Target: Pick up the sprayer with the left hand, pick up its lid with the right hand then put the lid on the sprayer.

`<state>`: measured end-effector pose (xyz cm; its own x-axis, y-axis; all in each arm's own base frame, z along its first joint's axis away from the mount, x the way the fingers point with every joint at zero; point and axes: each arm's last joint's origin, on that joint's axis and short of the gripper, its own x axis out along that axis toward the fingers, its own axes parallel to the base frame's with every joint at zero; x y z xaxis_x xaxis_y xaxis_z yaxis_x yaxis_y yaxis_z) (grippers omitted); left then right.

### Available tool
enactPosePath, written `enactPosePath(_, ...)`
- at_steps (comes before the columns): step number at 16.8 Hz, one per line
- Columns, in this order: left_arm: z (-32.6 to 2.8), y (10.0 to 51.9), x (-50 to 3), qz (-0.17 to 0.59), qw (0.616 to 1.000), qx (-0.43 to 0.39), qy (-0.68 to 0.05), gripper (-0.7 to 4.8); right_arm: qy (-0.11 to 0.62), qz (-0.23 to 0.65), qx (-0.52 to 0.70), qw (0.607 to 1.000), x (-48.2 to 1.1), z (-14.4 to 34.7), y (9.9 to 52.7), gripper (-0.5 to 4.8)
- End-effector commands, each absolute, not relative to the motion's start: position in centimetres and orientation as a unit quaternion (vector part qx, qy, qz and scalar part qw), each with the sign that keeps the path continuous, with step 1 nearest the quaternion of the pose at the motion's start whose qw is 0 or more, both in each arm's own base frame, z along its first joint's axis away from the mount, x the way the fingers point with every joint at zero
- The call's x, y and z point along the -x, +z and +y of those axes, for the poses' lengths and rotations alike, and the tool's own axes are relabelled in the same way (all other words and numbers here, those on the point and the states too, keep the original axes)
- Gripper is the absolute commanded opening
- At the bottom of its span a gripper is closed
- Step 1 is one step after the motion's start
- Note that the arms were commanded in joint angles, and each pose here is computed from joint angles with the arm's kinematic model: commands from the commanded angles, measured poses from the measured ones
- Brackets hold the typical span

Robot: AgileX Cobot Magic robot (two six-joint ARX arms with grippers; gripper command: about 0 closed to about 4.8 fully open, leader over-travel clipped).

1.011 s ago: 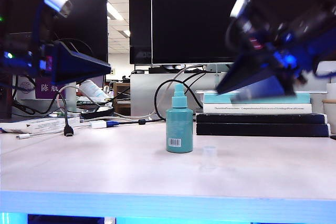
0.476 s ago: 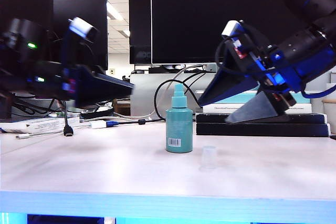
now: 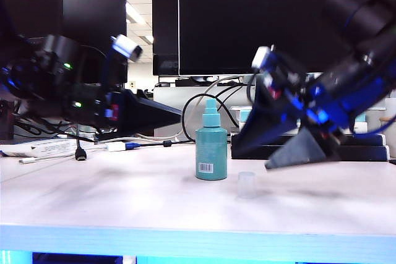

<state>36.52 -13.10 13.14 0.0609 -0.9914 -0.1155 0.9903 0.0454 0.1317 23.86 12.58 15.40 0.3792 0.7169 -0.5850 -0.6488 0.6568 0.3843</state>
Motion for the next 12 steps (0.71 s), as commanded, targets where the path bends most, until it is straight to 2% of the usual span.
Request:
enactPosePath(1, -13.8, 13.3, -37.5, 0.001, 0.721, -0.076, -0.689, 4.07, 0.418, 0.373, -0.027, 0.828, -23.9, 13.1, 15.0, 4.0)
enactPosePath(9, -15.0, 12.1, -38.8, 0.024, 0.718, -0.058, -0.693, 4.08, 0.394, 0.354, 0.015, 0.848, -24.1, 13.5, 14.7, 3.98)
enactPosePath(12, -15.5, 11.4, -38.6, 0.032, 0.714, -0.055, -0.697, 4.08, 0.395, 0.365, 0.015, 0.843, -24.2, 13.7, 14.0, 3.63)
